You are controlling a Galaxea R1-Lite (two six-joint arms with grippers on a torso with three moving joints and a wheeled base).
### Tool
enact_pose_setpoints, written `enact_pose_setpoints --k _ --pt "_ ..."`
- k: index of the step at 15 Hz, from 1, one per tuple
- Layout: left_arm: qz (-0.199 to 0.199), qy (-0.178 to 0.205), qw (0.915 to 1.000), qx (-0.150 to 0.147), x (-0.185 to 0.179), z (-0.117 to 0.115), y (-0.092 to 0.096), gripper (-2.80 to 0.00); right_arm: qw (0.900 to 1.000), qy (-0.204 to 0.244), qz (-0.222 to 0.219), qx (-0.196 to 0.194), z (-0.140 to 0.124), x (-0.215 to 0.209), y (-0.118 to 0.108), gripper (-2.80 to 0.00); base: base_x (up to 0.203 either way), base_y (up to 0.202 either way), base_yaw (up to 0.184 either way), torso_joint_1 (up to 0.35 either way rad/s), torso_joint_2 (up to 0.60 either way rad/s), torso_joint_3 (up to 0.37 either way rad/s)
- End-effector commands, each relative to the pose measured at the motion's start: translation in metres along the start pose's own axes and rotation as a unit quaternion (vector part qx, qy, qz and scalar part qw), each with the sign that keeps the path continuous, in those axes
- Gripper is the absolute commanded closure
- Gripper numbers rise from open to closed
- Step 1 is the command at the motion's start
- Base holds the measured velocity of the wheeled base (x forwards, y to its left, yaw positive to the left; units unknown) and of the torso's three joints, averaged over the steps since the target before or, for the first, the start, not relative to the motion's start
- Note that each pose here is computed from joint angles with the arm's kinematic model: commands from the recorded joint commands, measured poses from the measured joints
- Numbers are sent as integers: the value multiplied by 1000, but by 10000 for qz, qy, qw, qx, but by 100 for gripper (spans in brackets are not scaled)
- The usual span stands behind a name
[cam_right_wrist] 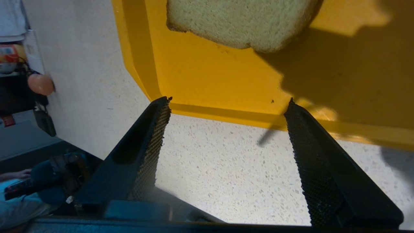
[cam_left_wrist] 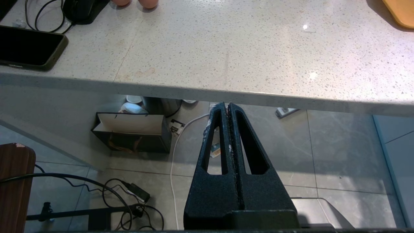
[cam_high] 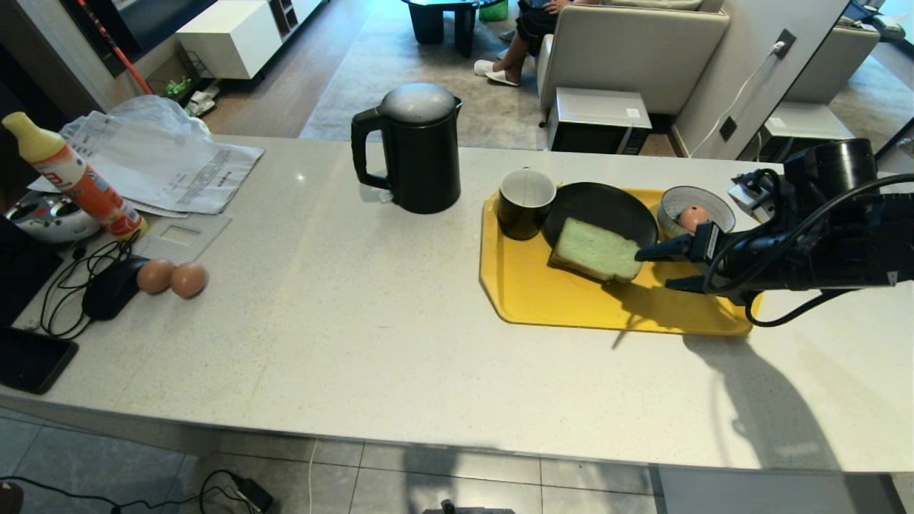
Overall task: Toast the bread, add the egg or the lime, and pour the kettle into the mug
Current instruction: Pick up the bread slice
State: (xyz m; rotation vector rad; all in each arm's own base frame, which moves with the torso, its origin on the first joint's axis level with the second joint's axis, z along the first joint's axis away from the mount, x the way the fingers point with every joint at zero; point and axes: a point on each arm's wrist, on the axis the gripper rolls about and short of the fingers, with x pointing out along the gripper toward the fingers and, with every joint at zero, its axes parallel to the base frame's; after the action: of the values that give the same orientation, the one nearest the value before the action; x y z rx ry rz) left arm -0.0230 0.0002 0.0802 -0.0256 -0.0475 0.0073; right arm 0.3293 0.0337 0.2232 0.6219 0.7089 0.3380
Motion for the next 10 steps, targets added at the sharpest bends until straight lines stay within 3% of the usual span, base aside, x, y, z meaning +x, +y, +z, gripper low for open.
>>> enact_pose_setpoints --k 1,10 --pt "3 76 10000 -3 1 -5 0 0 9999 50 89 101 4 11 -13 -280 0 0 0 0 0 0" --pt "8 76 10000 -2 1 -5 0 0 9998 -9 183 111 12 48 -32 -280 0 0 0 0 0 0"
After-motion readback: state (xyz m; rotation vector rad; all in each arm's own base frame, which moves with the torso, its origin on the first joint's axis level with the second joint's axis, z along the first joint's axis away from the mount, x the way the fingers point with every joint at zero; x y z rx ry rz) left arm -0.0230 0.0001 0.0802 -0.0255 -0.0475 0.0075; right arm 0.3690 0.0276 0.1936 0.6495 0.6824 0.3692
